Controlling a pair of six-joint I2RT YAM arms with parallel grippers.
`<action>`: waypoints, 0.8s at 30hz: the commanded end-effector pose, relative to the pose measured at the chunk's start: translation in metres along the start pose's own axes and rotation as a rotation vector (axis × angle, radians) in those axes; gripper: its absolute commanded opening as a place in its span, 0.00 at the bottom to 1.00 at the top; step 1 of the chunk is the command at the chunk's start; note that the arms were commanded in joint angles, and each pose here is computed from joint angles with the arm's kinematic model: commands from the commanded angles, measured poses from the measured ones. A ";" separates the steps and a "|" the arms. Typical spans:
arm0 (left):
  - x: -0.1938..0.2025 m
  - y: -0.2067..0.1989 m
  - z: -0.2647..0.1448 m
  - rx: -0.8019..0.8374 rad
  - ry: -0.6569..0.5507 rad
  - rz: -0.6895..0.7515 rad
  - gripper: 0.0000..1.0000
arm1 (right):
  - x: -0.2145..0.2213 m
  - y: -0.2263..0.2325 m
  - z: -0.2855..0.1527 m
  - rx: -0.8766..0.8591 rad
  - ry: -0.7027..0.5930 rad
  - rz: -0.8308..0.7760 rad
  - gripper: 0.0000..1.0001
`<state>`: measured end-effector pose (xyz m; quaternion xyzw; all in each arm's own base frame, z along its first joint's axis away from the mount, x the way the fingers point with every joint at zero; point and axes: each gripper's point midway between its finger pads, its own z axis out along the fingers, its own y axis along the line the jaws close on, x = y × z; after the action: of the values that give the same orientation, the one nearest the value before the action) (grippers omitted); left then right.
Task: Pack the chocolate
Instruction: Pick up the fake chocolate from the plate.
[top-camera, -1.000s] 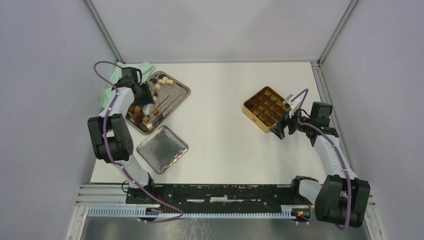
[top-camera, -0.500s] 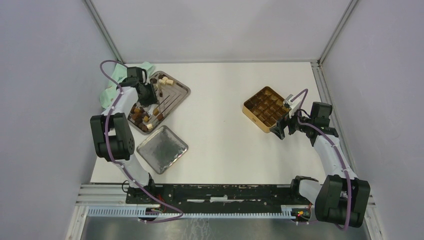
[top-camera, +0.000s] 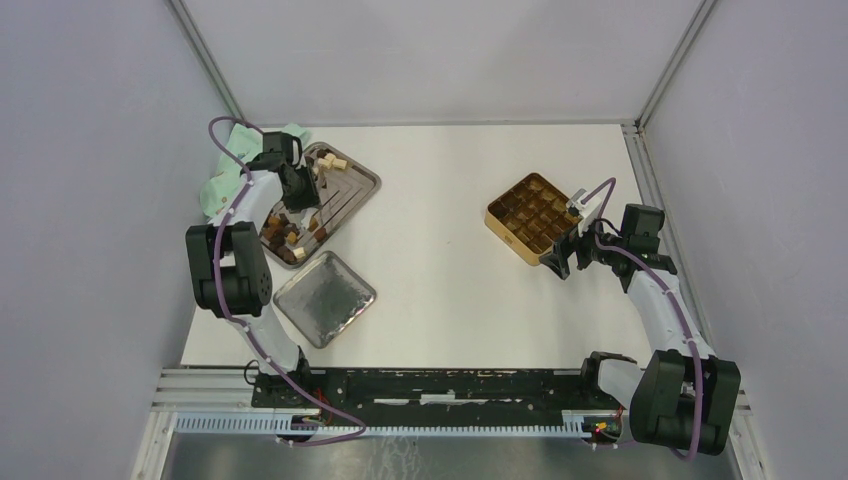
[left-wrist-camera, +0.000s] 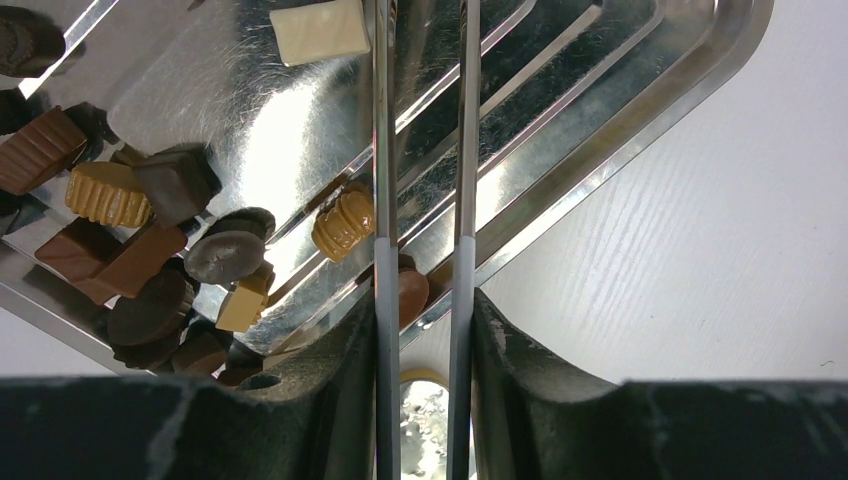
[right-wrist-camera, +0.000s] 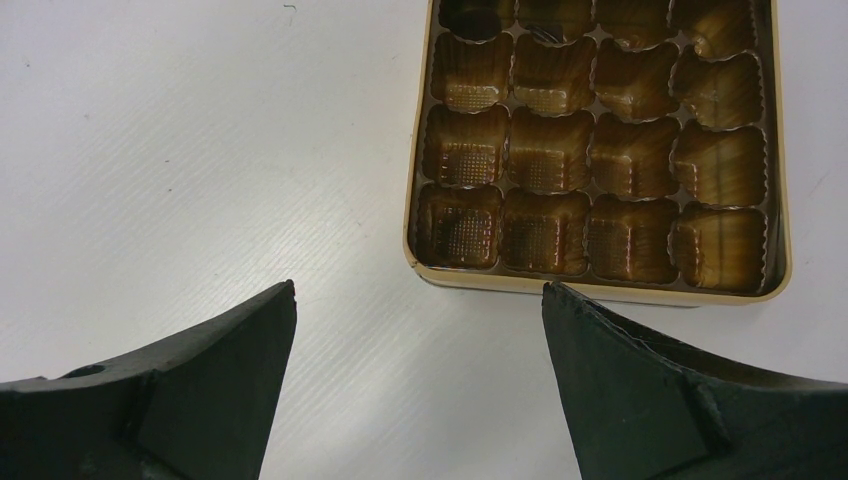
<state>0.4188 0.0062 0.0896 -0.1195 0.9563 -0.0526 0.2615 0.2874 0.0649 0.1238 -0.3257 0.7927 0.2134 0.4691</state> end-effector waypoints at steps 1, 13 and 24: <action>-0.020 -0.002 -0.006 -0.007 -0.053 0.047 0.21 | -0.005 0.000 0.000 -0.007 -0.012 -0.032 0.98; -0.026 -0.006 -0.024 0.010 -0.106 0.048 0.02 | -0.005 0.000 0.000 -0.007 -0.011 -0.032 0.98; -0.004 -0.018 -0.049 0.098 -0.126 0.030 0.02 | -0.008 0.002 0.000 -0.016 -0.019 -0.032 0.98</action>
<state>0.4002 0.0021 0.1069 -0.1157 0.9517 -0.0600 0.2781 0.2874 0.0648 0.1237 -0.3296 0.7912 0.2116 0.4697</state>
